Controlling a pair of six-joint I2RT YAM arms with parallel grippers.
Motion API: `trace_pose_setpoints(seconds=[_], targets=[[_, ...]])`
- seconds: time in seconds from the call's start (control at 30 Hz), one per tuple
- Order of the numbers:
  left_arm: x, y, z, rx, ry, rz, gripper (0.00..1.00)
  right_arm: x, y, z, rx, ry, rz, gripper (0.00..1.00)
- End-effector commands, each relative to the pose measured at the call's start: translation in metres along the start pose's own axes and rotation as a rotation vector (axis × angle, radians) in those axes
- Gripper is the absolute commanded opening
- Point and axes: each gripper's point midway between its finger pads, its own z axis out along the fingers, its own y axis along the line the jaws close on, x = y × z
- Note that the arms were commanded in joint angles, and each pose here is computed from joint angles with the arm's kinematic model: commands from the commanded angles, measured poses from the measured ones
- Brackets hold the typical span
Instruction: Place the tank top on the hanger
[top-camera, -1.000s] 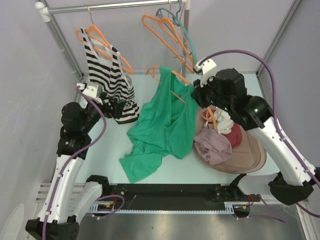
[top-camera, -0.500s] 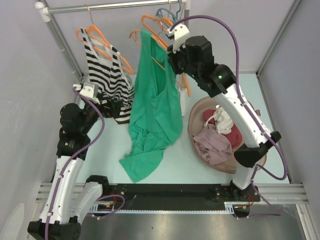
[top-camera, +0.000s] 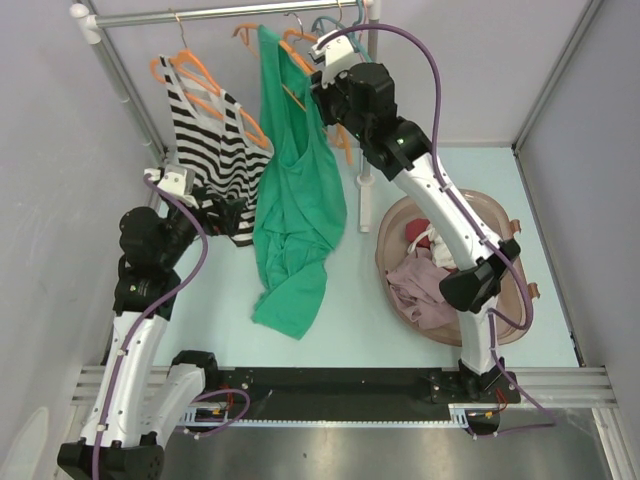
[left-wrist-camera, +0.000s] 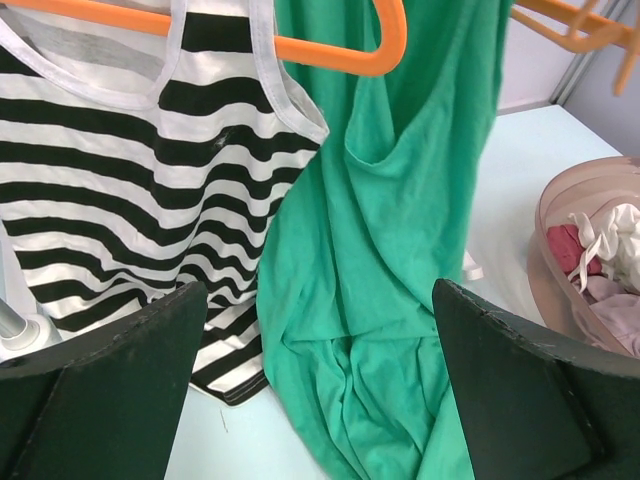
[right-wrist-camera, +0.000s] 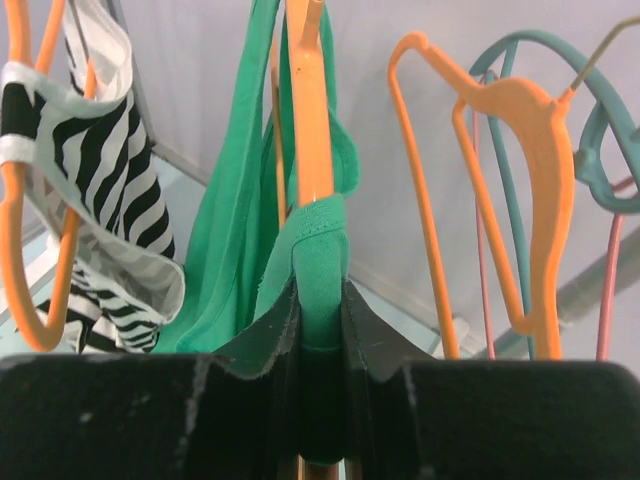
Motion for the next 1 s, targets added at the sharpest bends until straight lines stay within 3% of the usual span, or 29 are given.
trace_pose_setpoints(seconds=[0.0,0.57,0.97], targets=[[-0.010,-0.002,-0.002,0.016,-0.043,-0.006,0.99,-0.102,-0.023,-0.011,0.048,-0.357,0.018,0.00],[-0.010,0.000,-0.002,0.014,-0.046,-0.007,0.99,-0.089,-0.031,0.031,-0.036,-0.428,0.052,0.00],[-0.009,0.000,0.000,0.025,-0.044,-0.022,0.99,-0.067,-0.023,0.044,-0.105,-0.381,0.069,0.00]])
